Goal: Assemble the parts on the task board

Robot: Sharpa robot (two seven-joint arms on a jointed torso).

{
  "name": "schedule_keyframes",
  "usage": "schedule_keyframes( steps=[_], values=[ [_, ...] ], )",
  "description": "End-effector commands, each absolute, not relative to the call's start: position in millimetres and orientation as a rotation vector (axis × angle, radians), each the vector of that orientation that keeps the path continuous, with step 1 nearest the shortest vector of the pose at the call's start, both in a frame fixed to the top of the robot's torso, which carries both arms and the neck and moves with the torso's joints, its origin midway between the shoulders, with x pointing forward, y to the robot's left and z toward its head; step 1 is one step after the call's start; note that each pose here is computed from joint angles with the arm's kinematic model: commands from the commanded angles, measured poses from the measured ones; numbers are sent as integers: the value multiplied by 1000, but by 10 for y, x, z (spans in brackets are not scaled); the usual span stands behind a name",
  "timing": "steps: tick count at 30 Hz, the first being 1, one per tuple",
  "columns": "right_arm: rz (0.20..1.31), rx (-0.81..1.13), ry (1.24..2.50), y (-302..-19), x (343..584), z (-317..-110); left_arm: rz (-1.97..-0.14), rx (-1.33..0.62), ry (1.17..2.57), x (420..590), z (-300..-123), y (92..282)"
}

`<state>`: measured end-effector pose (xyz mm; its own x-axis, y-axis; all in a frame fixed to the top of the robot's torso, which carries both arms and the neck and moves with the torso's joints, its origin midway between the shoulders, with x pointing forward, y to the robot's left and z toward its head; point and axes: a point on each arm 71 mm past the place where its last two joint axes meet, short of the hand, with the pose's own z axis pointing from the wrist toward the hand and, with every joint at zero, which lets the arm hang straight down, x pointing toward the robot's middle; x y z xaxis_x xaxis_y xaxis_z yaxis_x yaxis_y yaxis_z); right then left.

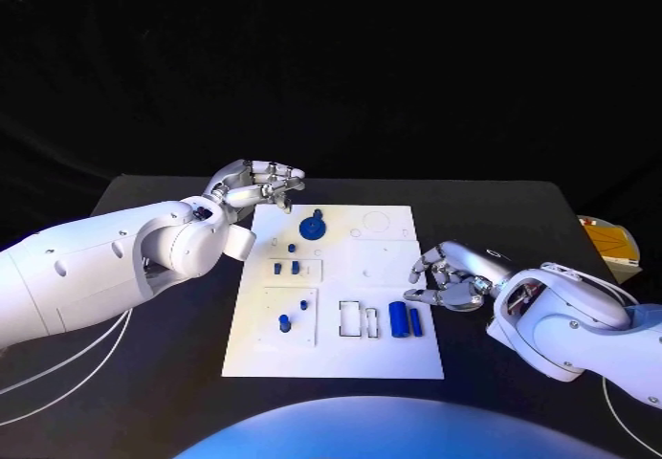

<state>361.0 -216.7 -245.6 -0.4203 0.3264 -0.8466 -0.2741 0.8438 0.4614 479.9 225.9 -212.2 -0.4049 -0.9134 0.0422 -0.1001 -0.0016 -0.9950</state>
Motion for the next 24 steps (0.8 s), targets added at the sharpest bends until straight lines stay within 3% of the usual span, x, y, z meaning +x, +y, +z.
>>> schedule_keyframes(
  steps=[1,24],
  values=[
    [546,26,1959,-2180,3548,-2537,-1508,-1068,1584,4788,-2120,2235],
    [499,32,2022,-2017,3451,-2709,-1514,-1068,1588,4777,-2132,2234]
  ],
)
